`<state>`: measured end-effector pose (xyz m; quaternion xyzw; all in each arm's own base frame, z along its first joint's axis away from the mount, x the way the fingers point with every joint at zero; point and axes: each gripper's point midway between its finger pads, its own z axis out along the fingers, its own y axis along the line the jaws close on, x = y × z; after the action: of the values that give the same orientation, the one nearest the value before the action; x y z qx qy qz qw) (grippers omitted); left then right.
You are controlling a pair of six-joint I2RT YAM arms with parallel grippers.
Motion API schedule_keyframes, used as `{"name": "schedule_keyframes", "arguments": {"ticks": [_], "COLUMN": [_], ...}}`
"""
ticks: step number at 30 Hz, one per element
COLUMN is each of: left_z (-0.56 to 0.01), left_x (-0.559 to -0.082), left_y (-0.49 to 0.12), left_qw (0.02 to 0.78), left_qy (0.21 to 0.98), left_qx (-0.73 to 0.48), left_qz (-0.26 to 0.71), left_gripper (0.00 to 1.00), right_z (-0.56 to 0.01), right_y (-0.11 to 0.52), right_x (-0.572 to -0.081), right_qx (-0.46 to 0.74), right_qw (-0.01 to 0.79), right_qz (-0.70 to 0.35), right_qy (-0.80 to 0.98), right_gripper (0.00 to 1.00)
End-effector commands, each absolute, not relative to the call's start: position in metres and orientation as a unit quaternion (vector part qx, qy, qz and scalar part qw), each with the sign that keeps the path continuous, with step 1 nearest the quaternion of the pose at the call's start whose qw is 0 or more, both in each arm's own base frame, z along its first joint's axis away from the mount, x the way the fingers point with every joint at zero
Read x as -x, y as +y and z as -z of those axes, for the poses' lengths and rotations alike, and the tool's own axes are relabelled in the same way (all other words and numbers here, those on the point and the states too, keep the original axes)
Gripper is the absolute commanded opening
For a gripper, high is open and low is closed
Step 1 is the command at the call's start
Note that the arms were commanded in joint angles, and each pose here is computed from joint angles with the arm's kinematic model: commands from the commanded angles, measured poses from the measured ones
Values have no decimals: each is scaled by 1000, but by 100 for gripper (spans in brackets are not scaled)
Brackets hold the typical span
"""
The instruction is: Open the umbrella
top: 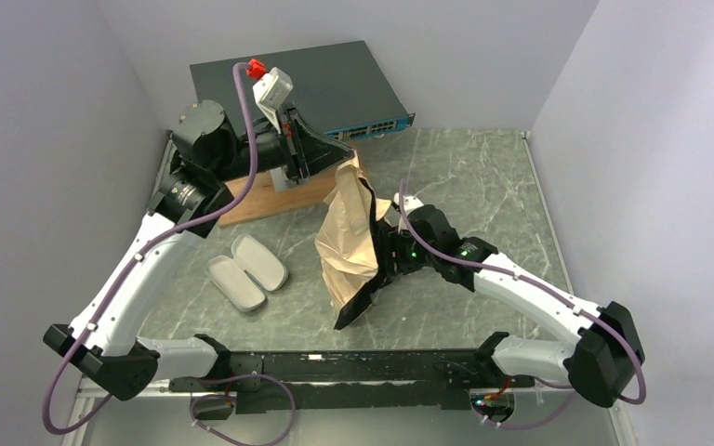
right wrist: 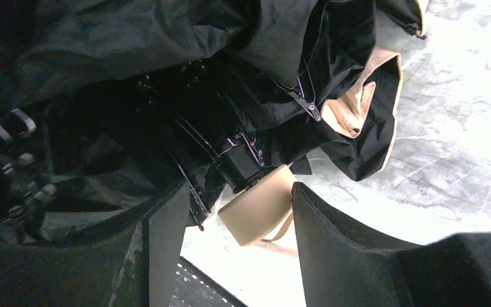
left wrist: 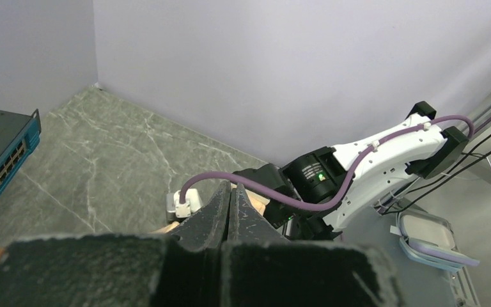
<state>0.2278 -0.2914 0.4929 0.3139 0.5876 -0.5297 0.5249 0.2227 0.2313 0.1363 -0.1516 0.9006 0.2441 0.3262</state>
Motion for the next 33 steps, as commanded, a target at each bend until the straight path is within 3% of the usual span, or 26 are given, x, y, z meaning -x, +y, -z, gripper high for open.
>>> {"name": "schedule_keyframes", "arguments": {"ticks": [1,5,7,12,18,22,23,25,27,29,30,33], "left_z": [-532,-536,-537,-536,-528,-498,-480,-454,-431,-417,-411,-390], "left_x": [-213,-214,-215,-217,-232,-275,-283,-293,-297,-294,-292,-284], "left_y": [-283,-283,-285,-287,-284,-262,-256,-244,-235,-231,-229,-219], "left_qw": [569,568,567,565,570,584,575,564,547,538,532,507], "left_qy": [523,515,511,508,537,632,660,697,723,735,742,775], "left_qx": [-334,-334,-334,-331,-295,-164,-136,-82,-36,-25,-20,9], "left_qz": [539,548,553,560,548,483,464,436,421,412,407,378], "left_gripper": [0,0,0,0,0,1,6,26,64,91,98,99], "right_z": [-136,-119,-110,-103,-115,-121,-123,-126,-133,-143,-145,-145], "right_y": [246,256,260,267,261,249,244,234,225,217,212,189], "right_x": [-227,-222,-219,-214,-214,-214,-215,-217,-218,-221,-222,-228], "right_qx": [172,176,170,153,136,98,77,20,-39,-90,-107,-168], "right_qw": [331,306,292,279,294,298,297,292,285,285,288,295], "right_qz": [-272,-289,-297,-319,-315,-303,-301,-308,-332,-354,-355,-335], "right_qy": [887,890,893,893,892,900,903,905,898,886,883,879], "right_gripper": [61,59,49,35,0,0,0,0,0,0,0,0]}}
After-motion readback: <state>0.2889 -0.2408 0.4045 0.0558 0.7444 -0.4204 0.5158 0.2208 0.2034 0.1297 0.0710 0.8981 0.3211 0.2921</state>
